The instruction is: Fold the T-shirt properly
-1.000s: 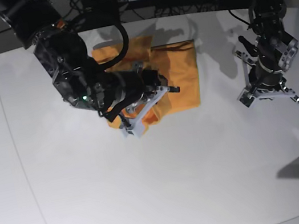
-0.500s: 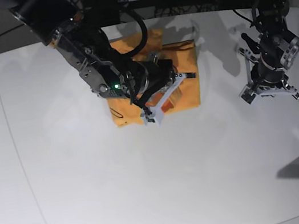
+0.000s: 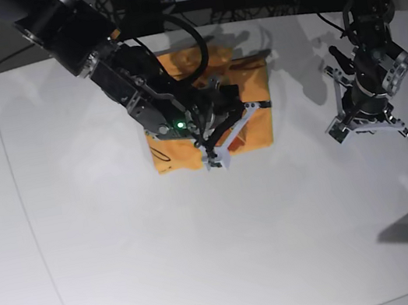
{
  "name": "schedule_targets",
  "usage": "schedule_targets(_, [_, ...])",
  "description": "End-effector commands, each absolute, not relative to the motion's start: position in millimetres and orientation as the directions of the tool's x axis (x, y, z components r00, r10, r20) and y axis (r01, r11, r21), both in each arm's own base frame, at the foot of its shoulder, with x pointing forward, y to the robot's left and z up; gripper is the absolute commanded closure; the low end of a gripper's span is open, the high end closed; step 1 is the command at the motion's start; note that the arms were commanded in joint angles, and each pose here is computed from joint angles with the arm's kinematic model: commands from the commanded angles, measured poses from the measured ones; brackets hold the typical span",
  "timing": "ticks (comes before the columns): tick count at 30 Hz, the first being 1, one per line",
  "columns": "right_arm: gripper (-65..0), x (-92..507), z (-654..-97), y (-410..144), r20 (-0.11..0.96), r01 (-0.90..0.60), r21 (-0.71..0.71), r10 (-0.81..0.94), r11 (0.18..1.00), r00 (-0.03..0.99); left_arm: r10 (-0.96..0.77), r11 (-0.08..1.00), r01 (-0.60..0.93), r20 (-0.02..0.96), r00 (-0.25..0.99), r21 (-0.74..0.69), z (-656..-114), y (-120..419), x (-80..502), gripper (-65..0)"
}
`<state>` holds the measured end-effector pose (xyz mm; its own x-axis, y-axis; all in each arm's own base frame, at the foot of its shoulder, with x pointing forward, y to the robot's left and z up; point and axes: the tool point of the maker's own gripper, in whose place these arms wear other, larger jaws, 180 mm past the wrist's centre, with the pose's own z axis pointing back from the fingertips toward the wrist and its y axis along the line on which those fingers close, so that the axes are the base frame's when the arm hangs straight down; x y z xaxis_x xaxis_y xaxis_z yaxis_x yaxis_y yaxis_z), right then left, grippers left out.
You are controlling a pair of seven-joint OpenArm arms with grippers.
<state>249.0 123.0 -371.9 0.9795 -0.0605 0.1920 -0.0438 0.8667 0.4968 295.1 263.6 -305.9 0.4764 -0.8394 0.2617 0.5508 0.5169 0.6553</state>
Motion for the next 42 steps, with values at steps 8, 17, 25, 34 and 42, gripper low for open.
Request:
schedule_targets(8, [-1.0,264.1,-356.8,129.5,0.249,-0.073,0.507,-0.065,0.859,0.966,-0.851,0.487,0.520,0.247,0.464,0.702,-287.1,275.7,302.6,-4.9])
schedule_targets(17, [-14.4,265.7,-346.2,136.0,0.259,-0.085,0.530,-0.065,0.844,0.964,-0.850,0.490,0.520,0.249,0.465,0.699,-287.8,275.3,302.4,-4.9])
schedule_targets(25, [-30.5,263.3,-301.4,145.4,0.319,-0.165,0.592,-0.041,0.789,0.947,-0.848,0.494,0.509,0.260,0.462,0.705,-283.4,275.0,307.5,-4.9])
schedule_targets(34, [-42.1,256.9,-278.6,153.3,0.333,-0.197,0.648,-0.040,0.736,0.942,-0.847,0.496,0.506,0.264,0.461,0.706,-282.4,274.6,308.6,-4.9])
schedule_targets(42, [-42.1,291.6,-279.7,103.0,0.350,-0.097,0.635,-0.173,0.767,0.921,-0.846,0.498,0.502,0.269,0.460,0.707,-280.8,274.6,310.0,-4.9])
